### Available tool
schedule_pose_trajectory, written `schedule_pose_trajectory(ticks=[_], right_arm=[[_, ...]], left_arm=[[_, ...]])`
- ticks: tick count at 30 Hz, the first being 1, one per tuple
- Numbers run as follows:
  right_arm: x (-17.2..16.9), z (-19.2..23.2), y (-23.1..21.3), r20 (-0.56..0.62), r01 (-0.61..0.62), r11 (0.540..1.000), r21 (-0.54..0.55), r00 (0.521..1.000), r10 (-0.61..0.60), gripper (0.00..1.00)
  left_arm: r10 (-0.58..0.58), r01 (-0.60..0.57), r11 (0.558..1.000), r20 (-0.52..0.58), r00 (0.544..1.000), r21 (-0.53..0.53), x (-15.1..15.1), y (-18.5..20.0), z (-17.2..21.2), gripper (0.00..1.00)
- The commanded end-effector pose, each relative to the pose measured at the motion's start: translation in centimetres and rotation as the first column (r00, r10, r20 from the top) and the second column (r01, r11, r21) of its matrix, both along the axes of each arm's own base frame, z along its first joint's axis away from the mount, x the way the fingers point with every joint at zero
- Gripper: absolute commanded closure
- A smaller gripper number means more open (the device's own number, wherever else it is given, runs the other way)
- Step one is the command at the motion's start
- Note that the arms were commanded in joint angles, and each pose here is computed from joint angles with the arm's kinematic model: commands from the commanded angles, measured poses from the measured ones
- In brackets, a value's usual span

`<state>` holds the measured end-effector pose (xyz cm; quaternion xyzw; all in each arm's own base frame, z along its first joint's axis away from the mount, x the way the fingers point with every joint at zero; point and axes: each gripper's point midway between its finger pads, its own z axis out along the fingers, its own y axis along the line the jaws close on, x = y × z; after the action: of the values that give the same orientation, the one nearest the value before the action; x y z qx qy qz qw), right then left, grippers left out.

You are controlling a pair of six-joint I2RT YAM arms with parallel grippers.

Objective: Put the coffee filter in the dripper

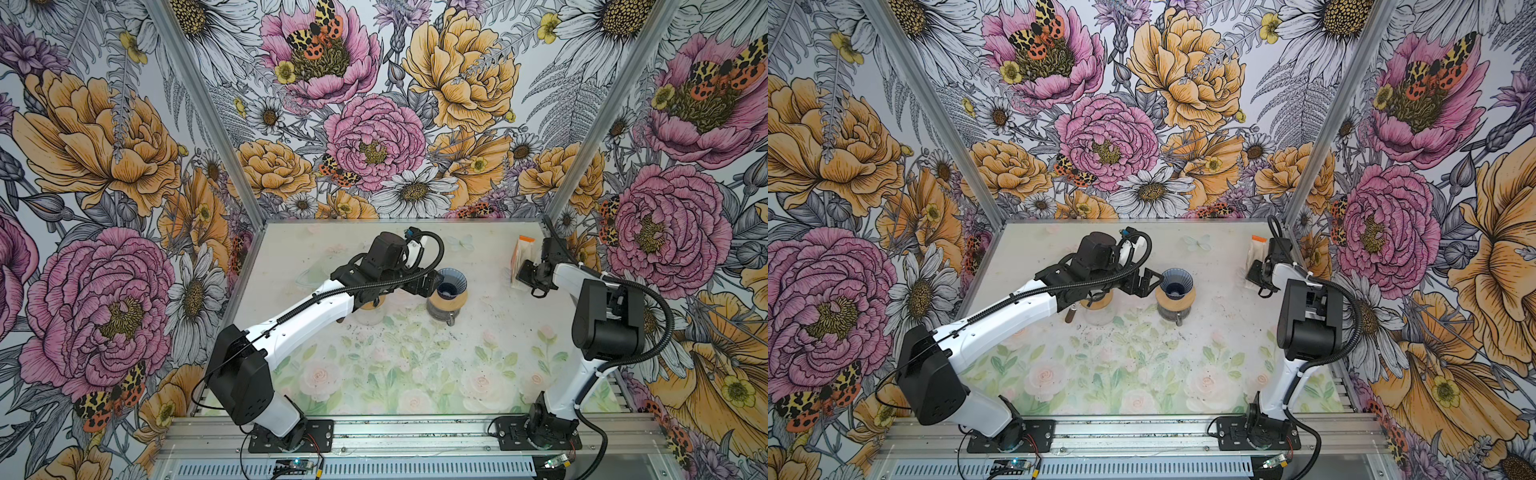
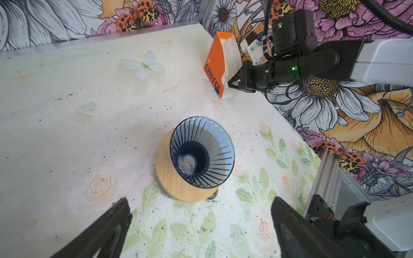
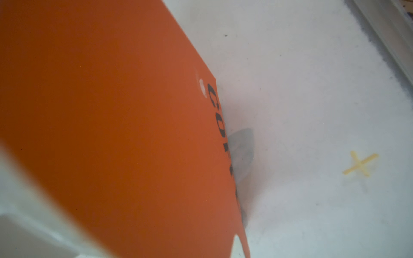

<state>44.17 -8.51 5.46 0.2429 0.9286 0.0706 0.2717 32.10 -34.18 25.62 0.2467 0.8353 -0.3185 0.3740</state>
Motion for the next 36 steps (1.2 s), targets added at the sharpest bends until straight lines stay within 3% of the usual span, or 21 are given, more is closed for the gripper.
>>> schedule_pose_trajectory(ticks=[1,9,15,22,36], right_arm=[[-0.4,1.6,0.0,0.031,0.024,1.0,-0.013,0.999,-0.023,1.0],[-2.9,1.0,0.6,-0.015,0.038,0.999,0.002,0.999,-0.038,1.0],[-3.4,0.6,0.4,-0.028,0.046,0.999,-0.002,0.999,-0.046,0.88],[-2.8,1.6,0.2,-0.001,0.039,0.999,-0.015,0.999,-0.039,0.8],[-1.3,2.8,-0.8,0.031,0.042,0.997,-0.066,0.999,-0.04,0.81]], left_arm=[[-0.034,0.034,0.999,0.018,0.999,-0.001,-0.3,-0.7,0.6,0.01],[-0.037,0.037,0.999,0.011,0.999,0.001,-0.3,-0.8,0.3,0.01],[-0.039,0.039,0.999,0.009,0.999,0.002,-0.3,-0.9,0.2,0.01],[-0.036,0.036,0.999,0.003,0.999,0.002,-0.2,-0.9,0.1,0.01],[-0.043,0.043,0.999,-0.003,0.999,0.001,-0.1,-1.3,0.0,0.01]])
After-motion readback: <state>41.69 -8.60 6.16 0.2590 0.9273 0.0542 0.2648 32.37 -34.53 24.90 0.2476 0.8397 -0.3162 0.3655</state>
